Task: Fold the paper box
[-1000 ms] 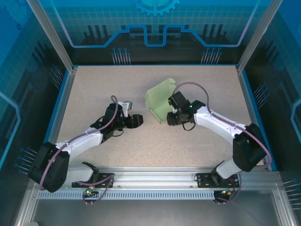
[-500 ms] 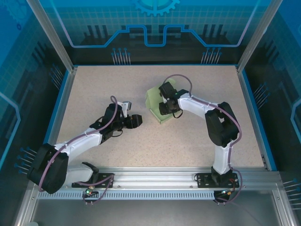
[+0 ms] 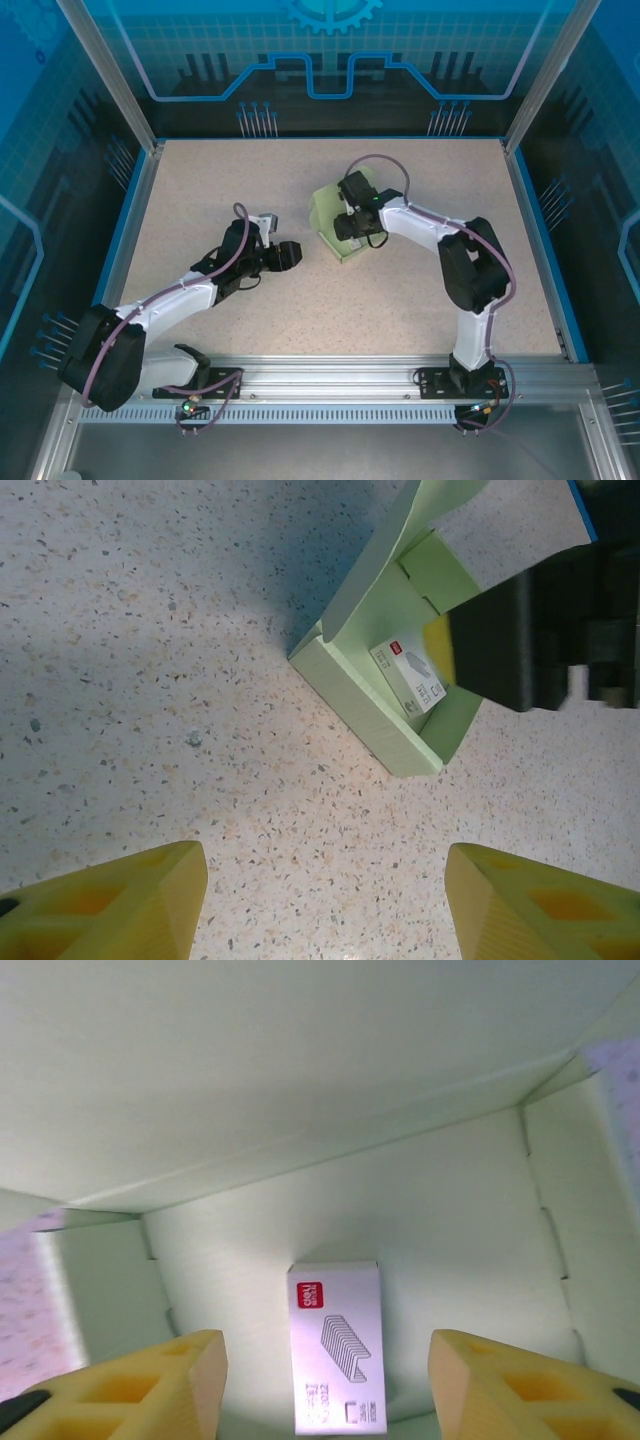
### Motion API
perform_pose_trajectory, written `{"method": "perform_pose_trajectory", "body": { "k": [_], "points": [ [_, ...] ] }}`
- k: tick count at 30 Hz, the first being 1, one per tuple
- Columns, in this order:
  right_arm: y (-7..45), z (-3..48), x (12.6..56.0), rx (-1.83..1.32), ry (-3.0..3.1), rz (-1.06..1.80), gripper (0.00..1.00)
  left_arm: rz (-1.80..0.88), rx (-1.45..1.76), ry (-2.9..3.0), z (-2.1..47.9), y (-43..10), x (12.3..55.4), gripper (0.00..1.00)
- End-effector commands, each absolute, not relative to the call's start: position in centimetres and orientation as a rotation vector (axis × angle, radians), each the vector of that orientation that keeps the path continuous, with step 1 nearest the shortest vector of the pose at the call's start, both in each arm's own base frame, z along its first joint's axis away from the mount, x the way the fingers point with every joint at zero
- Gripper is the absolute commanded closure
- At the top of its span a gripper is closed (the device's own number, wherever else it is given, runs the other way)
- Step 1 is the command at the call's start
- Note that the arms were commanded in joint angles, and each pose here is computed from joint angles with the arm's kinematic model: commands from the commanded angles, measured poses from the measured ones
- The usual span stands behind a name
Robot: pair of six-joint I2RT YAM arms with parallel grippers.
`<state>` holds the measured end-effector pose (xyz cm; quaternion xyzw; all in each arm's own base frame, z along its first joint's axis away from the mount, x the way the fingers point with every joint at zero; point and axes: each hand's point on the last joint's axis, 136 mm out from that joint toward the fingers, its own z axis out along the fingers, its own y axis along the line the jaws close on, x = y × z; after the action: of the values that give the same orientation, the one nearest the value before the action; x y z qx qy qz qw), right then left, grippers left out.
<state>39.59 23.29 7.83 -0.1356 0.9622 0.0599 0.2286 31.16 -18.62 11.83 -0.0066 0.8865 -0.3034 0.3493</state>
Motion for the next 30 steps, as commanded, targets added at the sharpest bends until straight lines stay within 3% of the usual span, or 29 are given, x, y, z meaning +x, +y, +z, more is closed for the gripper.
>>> {"method": "perform_pose_trajectory", "body": {
  "k": [1,9,30],
  "points": [
    [21.7,13.0,40.1,-0.389,2.504,0.213,0.41,-0.82,-0.015,2.172,15.4,-19.4,32.7,0.34],
    [18.8,18.1,43.7,-0.597,2.234,0.392,0.34,-0.734,0.171,2.052,18.3,-20.7,34.9,0.34],
    [17.8,13.2,50.2,-0.98,2.213,0.342,0.37,-0.605,0.295,2.165,15.4,-23.4,40.7,0.39]
  ]
}}
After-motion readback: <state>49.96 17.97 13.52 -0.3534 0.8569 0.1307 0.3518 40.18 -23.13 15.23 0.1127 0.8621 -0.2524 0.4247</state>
